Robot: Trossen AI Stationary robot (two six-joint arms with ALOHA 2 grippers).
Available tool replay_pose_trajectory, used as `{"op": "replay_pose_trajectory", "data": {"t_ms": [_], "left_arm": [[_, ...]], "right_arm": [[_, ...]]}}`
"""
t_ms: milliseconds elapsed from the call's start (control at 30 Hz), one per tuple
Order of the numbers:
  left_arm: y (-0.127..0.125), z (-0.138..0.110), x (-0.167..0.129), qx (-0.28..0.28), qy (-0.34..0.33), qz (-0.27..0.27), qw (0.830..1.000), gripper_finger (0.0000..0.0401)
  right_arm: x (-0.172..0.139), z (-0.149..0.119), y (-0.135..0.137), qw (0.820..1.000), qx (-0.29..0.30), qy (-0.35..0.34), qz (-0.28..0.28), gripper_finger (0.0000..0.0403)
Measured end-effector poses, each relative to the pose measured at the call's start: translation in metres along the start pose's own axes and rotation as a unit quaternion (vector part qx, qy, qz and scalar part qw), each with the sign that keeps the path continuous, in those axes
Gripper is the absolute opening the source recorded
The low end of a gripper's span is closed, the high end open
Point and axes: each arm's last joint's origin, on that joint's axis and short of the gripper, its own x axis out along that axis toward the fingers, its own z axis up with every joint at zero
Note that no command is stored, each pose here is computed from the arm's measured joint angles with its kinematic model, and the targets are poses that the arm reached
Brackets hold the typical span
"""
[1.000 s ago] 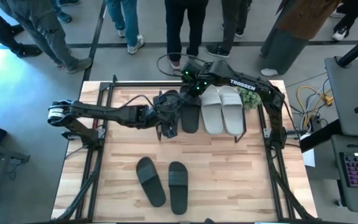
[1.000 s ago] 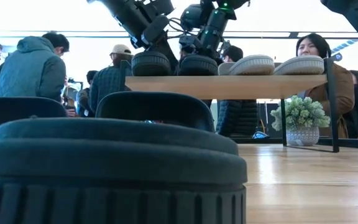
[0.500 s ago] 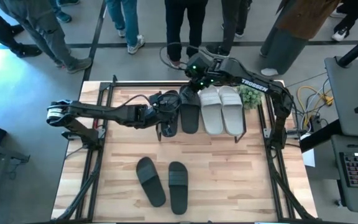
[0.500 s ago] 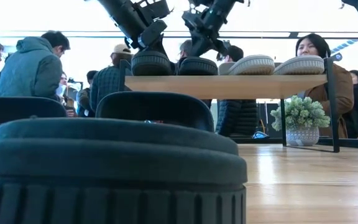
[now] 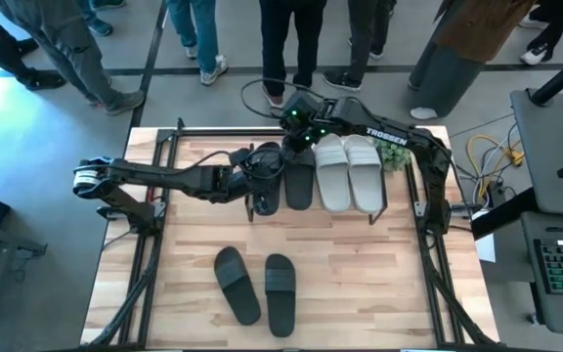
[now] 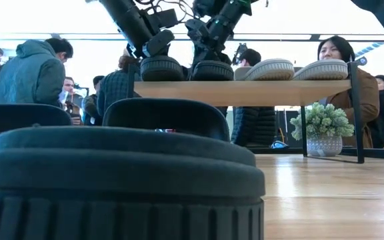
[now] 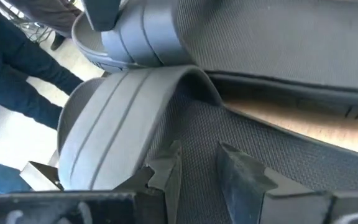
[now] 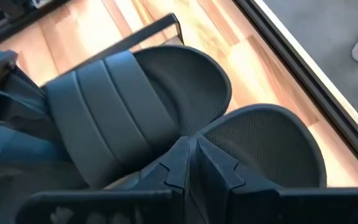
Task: Pick and place slides into the shelf
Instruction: Adjust the slides on the shelf
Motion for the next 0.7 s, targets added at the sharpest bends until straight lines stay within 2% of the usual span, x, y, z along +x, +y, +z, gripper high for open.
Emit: {"op": "replay_pose_trajectory", "data": {"t_ms": [400,533,700], "left_arm": [[0.009,-0.007,-0.002,-0.019,-0.001,0.015,1.000,0.0089],[0.016,-0.006,-0.002,-0.029,-0.007,0.015,0.999,0.0088],[0.018,-0.008,-0.001,-0.030,-0.005,0.018,0.999,0.0088]], "right_arm": [[0.010,-0.014,0.001,0.999,0.004,0.044,-0.010,0.0022],[0.016,-0.022,0.005,0.998,-0.003,0.061,-0.035,0.0022],[0.017,-0.022,0.007,0.998,-0.007,0.058,-0.039,0.0022]]}}
